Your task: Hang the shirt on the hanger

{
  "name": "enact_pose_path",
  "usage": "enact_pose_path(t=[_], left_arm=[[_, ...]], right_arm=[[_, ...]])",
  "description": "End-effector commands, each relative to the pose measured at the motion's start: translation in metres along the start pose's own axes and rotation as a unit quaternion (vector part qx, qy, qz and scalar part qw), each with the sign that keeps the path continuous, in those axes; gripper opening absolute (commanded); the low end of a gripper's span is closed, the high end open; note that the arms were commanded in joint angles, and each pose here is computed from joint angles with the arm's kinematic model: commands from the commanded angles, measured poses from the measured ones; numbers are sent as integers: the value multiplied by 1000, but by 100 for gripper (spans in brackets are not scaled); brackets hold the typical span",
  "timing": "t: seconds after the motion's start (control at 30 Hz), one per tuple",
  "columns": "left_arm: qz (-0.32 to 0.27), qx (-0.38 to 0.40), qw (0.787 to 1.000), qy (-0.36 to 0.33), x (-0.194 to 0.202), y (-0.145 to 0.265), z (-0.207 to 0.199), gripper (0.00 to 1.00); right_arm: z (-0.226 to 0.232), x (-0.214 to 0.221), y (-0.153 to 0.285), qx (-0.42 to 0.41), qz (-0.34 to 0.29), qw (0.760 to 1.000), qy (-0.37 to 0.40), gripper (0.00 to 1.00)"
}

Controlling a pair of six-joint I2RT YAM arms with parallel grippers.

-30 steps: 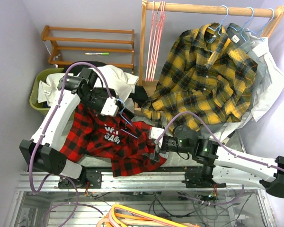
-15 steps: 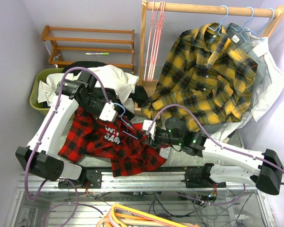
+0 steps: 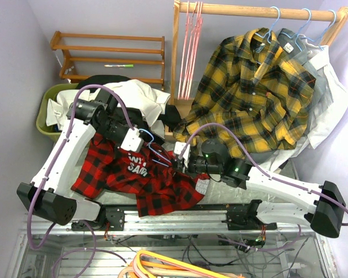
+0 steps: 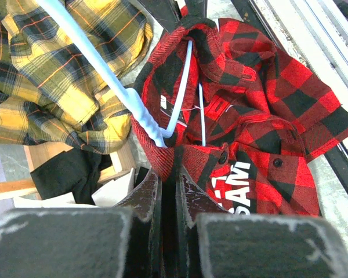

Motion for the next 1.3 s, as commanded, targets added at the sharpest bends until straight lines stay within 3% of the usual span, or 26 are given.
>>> enact_pose_path(t=[0.0,0.1,0.23,0.37,0.53,0.67,0.93,1.2,1.27], left_arm=[[-68,1,998,-4,-13,-16,1,7],[-73,0,997,-4,-15,-18,3,7],[-76,4,997,-5,-15,-20,3,7],[-72,5,997,-5,-15,-20,1,7],[-66,5,998,-5,-16,-19,0,7],[-65,5,998,-6,-16,-18,1,7],[-58,5,998,-4,-14,-19,0,7],[-62,7,998,-2,-14,-19,-1,7],[-64,6,998,-2,-16,-19,-1,7]], right_arm=[[5,-75,3,-29,-129,990,54,0],[2,-81,-2,-27,-126,991,47,1],[-3,-90,-7,-24,-128,991,34,15],[-8,-95,-8,-27,-136,990,23,22],[-11,-89,-11,-31,-129,991,18,13],[-11,-77,-13,-35,-117,992,5,14],[-6,-48,-5,-27,-103,994,-24,26],[-6,-39,-11,-34,-93,994,-36,27],[-7,-39,-15,-39,-88,995,-37,21]])
Point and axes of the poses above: each gripper's point midway between its finger pads, its own y axis back along the fingers, its own z axis along the line the jaws close on, x = y × z, the point moved 8 cm from there along y, back along the fingers, and after that the axes turned 12 degrees about -y, right-handed, at the moved point
